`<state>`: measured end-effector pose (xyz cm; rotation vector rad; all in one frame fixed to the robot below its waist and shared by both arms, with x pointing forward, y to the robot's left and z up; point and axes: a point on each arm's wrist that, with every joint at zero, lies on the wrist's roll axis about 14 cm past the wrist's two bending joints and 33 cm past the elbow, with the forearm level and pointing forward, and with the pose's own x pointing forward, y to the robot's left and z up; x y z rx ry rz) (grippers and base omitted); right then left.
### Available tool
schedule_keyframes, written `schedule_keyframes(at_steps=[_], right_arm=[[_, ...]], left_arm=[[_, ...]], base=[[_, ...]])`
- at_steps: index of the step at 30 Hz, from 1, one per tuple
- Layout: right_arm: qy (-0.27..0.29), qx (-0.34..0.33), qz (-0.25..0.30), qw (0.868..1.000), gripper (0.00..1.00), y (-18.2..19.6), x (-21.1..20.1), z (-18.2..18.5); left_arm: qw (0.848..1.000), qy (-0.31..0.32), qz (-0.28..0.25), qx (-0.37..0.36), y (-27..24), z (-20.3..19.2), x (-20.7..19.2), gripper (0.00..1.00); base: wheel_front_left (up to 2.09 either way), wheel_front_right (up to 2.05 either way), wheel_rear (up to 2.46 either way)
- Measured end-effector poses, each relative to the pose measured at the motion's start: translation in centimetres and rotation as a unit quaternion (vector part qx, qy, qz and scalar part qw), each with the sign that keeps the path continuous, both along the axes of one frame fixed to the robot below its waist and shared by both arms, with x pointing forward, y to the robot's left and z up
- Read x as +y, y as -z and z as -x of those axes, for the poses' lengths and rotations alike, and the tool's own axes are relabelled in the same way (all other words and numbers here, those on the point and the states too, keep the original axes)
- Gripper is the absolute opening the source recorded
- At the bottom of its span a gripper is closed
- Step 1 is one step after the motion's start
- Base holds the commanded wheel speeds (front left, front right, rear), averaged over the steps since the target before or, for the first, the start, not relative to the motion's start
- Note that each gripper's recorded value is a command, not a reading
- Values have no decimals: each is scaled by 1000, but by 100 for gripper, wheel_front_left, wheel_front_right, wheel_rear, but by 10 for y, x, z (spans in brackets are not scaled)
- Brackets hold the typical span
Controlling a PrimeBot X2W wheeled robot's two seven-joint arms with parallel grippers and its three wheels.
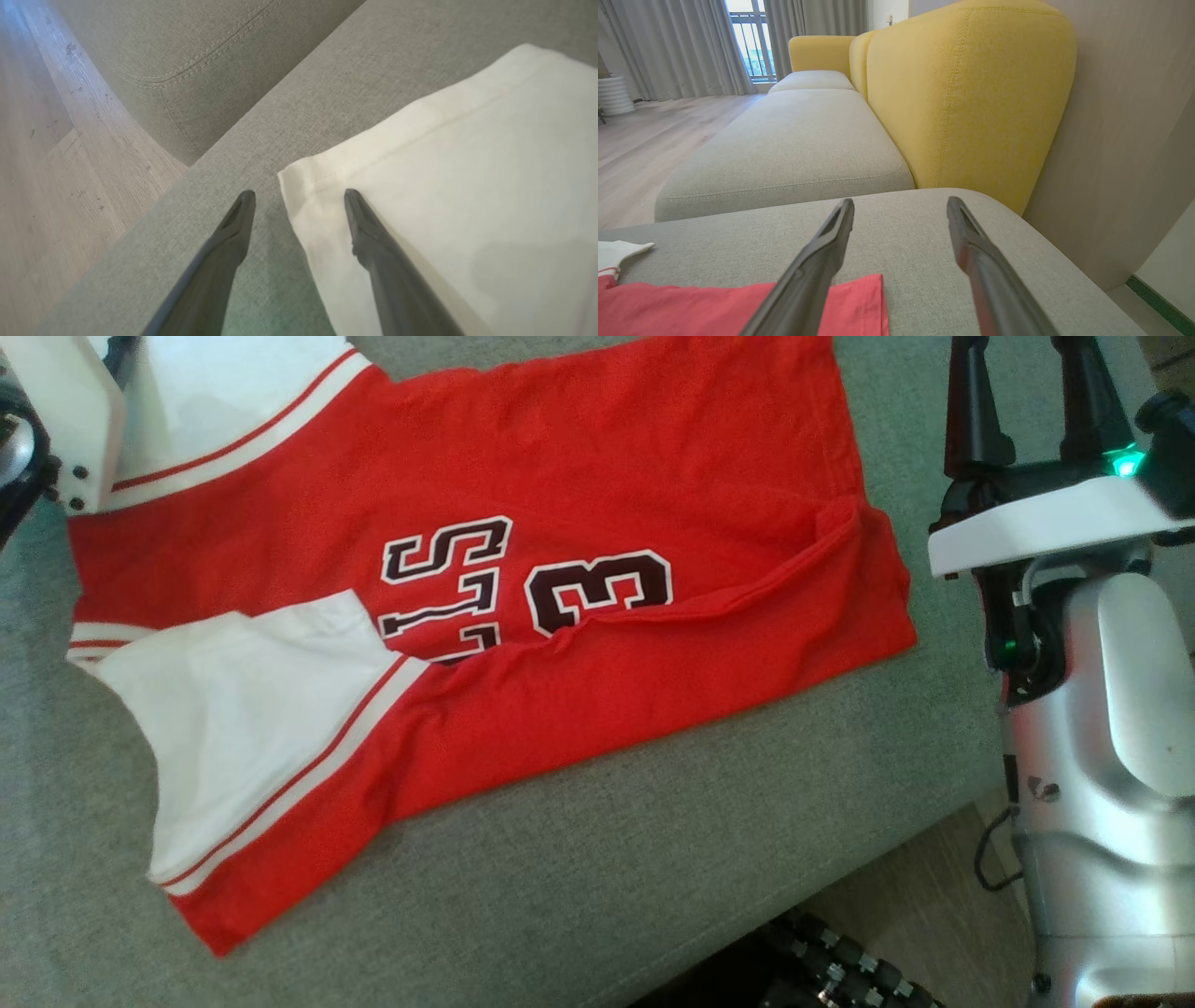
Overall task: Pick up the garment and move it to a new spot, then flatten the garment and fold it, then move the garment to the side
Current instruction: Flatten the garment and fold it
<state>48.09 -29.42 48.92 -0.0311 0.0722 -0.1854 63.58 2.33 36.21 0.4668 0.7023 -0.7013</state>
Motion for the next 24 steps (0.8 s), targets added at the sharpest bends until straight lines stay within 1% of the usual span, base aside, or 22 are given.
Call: schedule_keyframes(at_steps=[7, 11, 12, 13, 14, 16, 19, 22, 24], right_arm=[[9, 11, -1, 1000, 100, 10, -6, 4], [10, 13, -1, 1000, 100, 10, -6, 4], [10, 12, -1, 1000, 100, 10, -7, 4], [10, 12, -1, 1000, 100, 10, -7, 4], [11, 11, -1, 1000, 100, 9, -7, 4], [14, 11, -1, 1000, 100, 9, -9, 5], [17, 12, 0, 1000, 100, 9, -11, 5], [13, 13, -2, 1000, 100, 10, -8, 2], [10, 19, 0, 1000, 100, 11, -7, 0]], left_arm=[[1000, -10, 11, 22, 8, -4, -4, 100], [997, -26, 27, 68, 12, 2, -8, 100], [996, -26, 31, 80, 12, 5, -10, 72], [995, -25, 33, 90, 12, 8, -12, 16], [994, -20, 34, 99, 11, 12, -15, 0], [993, -8, 39, 109, 9, 20, -21, 0], [993, -9, 50, 108, 5, 22, -21, 0], [994, -8, 69, 83, -1, 22, -20, 0], [995, -4, 87, 52, -10, 20, -21, 0]], base=[[0, 0, 0], [0, 0, 0], [0, 0, 0], [0, 0, 0], [0, 0, 0], [0, 0, 0], [0, 0, 0], [0, 0, 0], [0, 0, 0]])
